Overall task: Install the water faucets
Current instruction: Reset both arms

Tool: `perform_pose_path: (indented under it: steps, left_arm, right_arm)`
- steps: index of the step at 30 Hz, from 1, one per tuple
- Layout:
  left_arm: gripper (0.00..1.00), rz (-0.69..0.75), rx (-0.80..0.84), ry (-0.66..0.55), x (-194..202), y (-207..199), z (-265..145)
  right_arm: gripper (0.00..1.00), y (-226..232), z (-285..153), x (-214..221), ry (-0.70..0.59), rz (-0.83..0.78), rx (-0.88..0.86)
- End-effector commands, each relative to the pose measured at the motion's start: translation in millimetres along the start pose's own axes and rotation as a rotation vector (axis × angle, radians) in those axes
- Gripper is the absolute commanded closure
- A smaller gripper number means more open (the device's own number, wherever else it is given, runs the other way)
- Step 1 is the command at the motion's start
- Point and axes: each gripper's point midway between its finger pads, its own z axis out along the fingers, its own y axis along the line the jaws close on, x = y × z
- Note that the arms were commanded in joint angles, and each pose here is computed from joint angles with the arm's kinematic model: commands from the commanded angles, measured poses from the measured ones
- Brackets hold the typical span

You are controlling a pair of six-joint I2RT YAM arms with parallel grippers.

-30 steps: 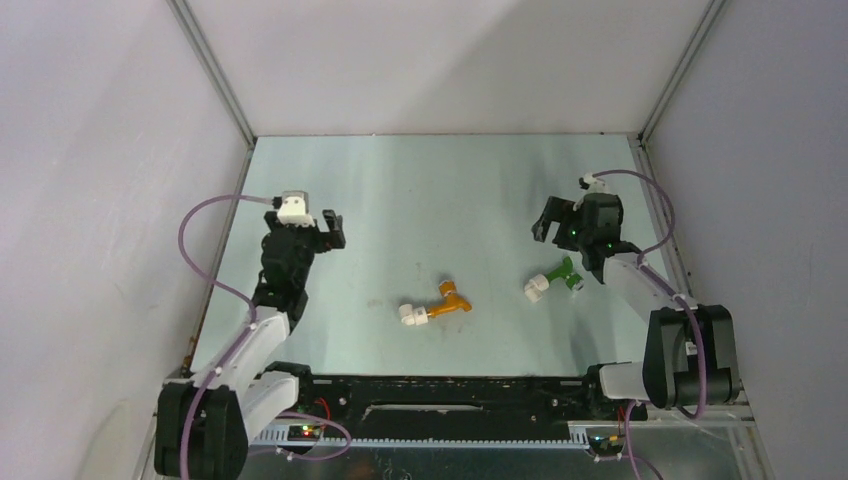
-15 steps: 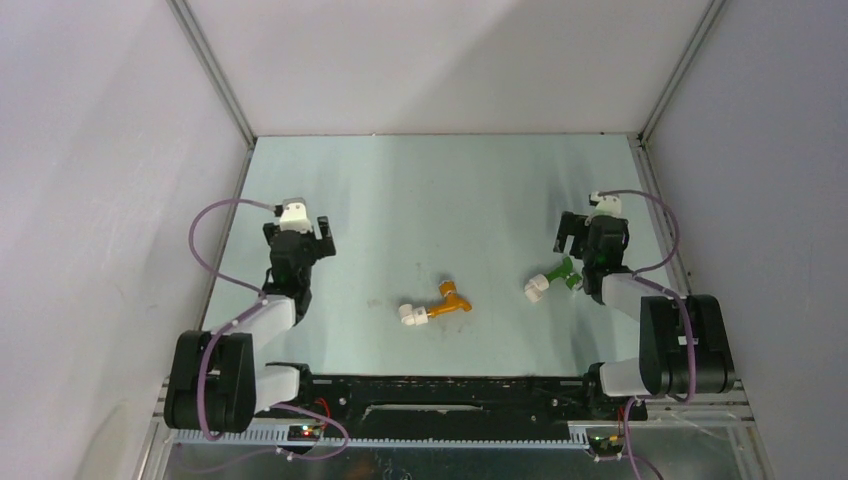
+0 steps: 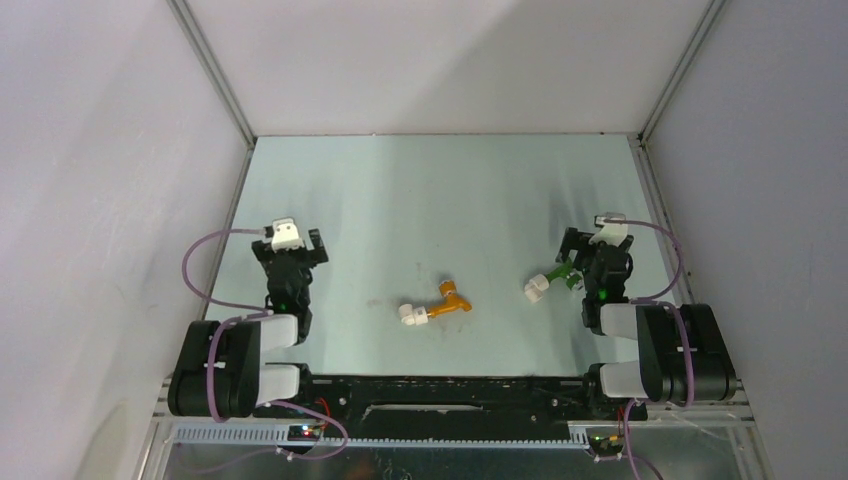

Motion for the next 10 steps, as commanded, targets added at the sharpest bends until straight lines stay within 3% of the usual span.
perform_pose_path:
  steps: [1, 10]
  left_arm:
    - [0.00, -0.030, -0.035, -0.099, -29.4, 6.4, 5.9]
    - [0.00, -0.028, -0.025, -0.093, -29.2, 4.9, 7.4]
  right_arm:
    - [0.01, 1.4, 6.0, -37.4, -0.125, 0.000, -0.005]
    - [0.01, 1.5, 5.9, -37.6, -0.130, -0.002, -0.006]
